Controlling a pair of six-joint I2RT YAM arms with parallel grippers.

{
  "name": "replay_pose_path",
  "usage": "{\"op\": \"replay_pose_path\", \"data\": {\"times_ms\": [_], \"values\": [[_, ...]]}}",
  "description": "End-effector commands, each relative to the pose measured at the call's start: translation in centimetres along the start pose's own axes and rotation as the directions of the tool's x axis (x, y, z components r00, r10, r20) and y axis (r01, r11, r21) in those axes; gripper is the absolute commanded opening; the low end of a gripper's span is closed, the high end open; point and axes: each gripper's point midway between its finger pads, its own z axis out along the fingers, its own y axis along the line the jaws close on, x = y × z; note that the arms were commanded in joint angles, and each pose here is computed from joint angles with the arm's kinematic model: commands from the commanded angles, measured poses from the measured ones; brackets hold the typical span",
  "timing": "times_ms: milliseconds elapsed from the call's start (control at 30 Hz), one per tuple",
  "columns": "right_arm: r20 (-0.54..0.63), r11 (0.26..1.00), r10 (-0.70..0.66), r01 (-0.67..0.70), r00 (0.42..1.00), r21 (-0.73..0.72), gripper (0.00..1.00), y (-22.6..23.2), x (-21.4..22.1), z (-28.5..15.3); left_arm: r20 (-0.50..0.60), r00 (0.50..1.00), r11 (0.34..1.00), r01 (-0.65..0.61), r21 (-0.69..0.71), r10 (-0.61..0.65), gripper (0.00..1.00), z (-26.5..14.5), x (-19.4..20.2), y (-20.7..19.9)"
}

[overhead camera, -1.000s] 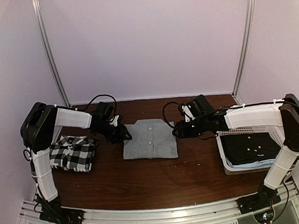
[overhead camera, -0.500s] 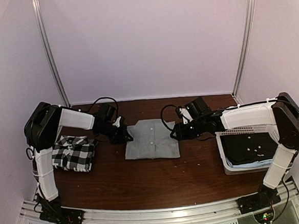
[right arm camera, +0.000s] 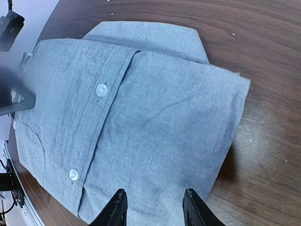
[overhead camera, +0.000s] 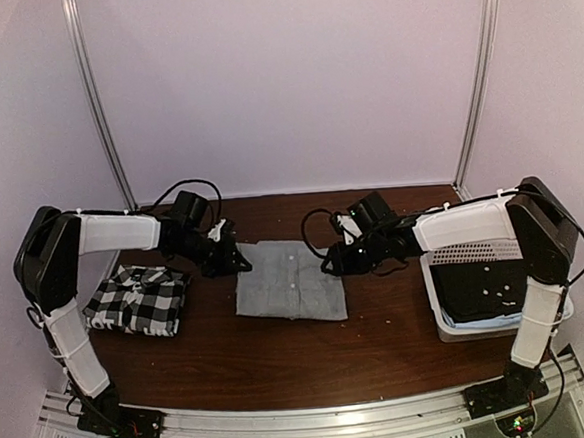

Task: Fold and stack the long sleeve shirts
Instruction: Pick up the square-folded shirt from the center of the board, then turn over the square-folded shirt at the center of the board.

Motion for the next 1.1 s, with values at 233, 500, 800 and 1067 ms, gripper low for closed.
{"op": "replay_pose_path", "data": {"times_ms": [233, 500, 800, 1067], "values": [[-0.032, 0.996, -0.049, 0.047, 0.998, -0.071, 0.31, 5.8, 0.0, 4.6, -0.007, 0.998, 0.998, -0.057, -0.004, 0.057, 0.0, -6.8, 1.0, -0.3], [-0.064, 0.994, -0.071, 0.065, 0.995, -0.09, 0.26, 7.9, 0.8, 7.3, 0.062, 0.989, 0.99, -0.134, 0.034, 0.131, 0.0, -10.0, -1.2, -4.0], [-0.03, 0.984, -0.07, 0.064, 0.997, -0.164, 0.26, 11.3, -1.0, 10.7, 0.128, 0.975, 0.968, -0.202, 0.149, 0.184, 0.0, -12.4, -4.6, -9.6], [0.019, 0.938, -0.008, 0.014, 1.0, -0.345, 0.26, 16.1, -4.5, 13.3, 0.116, 0.973, 0.952, -0.223, 0.211, 0.202, 0.0, -10.6, -5.5, -12.3]]}}
